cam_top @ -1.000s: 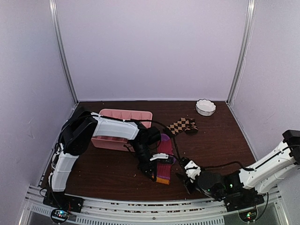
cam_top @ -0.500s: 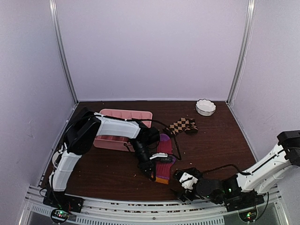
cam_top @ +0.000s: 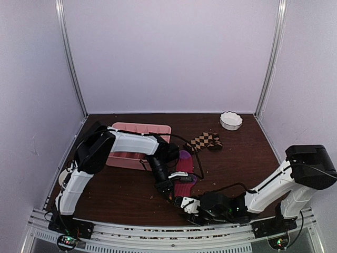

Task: Roll the socks
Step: Roll the sock at the center of the board.

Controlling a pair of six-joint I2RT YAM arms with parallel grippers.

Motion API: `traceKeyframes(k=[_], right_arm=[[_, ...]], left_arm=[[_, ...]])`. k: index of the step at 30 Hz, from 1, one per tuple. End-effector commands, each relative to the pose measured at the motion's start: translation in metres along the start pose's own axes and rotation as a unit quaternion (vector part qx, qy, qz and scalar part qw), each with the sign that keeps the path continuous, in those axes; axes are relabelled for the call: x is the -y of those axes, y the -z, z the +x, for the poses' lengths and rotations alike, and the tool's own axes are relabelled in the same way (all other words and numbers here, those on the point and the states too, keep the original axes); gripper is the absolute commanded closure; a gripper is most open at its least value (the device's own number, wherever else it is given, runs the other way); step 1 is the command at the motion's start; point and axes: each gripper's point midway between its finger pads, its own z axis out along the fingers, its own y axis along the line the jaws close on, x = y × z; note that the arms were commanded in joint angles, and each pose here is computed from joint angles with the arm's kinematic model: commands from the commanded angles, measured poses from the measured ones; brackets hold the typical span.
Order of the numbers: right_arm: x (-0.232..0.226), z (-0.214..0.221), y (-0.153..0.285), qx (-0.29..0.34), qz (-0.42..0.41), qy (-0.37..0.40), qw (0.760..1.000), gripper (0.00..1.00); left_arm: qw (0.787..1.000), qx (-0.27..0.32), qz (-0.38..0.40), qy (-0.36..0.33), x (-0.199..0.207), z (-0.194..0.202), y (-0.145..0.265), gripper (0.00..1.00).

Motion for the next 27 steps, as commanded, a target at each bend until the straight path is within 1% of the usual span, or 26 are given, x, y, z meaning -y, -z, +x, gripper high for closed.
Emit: traceKeyframes(k=[1, 7, 12, 13, 15, 17, 19, 21, 24, 26, 27], right_arm=[[0.002, -0.007, -0.009, 0.006, -0.018, 0.009, 1.000, 0.53], [0.006, -0.004, -0.014, -0.002, -0.017, 0.008, 1.000, 0.55], [0.006, 0.015, -0.018, -0.027, -0.026, -0.010, 0.999, 0.61], [0.007, 0.020, -0.019, -0.033, -0.029, -0.018, 0.999, 0.62], [0.007, 0.032, -0.021, -0.046, -0.036, -0.036, 0.998, 0.66], [0.007, 0.042, -0.023, -0.059, -0.045, -0.060, 0.995, 0.69], [0.007, 0.049, -0.024, -0.063, -0.061, -0.091, 0.992, 0.73], [0.007, 0.057, -0.026, -0.074, -0.078, -0.120, 0.987, 0.79], [0.001, 0.067, -0.026, -0.084, -0.095, -0.152, 0.980, 0.84], [-0.004, 0.073, -0.025, -0.089, -0.105, -0.170, 0.976, 0.87], [-0.006, 0.077, -0.024, -0.093, -0.110, -0.178, 0.973, 0.89]], left_arm=[[0.994, -0.081, -0.039, 0.056, -0.043, 0.051, -0.019, 1.00], [0.994, -0.086, -0.045, 0.054, -0.046, 0.052, -0.019, 1.00], [0.994, -0.085, -0.047, 0.046, -0.045, 0.048, -0.015, 1.00], [0.994, -0.086, -0.050, 0.044, -0.045, 0.048, -0.014, 0.99], [0.994, -0.089, -0.060, 0.037, -0.046, 0.048, -0.011, 0.80], [0.994, -0.085, -0.070, 0.023, -0.044, 0.045, -0.006, 0.70], [0.993, -0.080, -0.080, 0.012, -0.043, 0.042, -0.001, 0.63], [0.993, -0.077, -0.093, 0.003, -0.043, 0.038, 0.004, 0.58], [0.990, -0.057, -0.126, -0.021, -0.039, 0.026, 0.020, 0.54], [0.988, -0.044, -0.145, -0.036, -0.034, 0.021, 0.029, 0.45], [0.986, -0.038, -0.156, -0.044, -0.032, 0.019, 0.034, 0.43]])
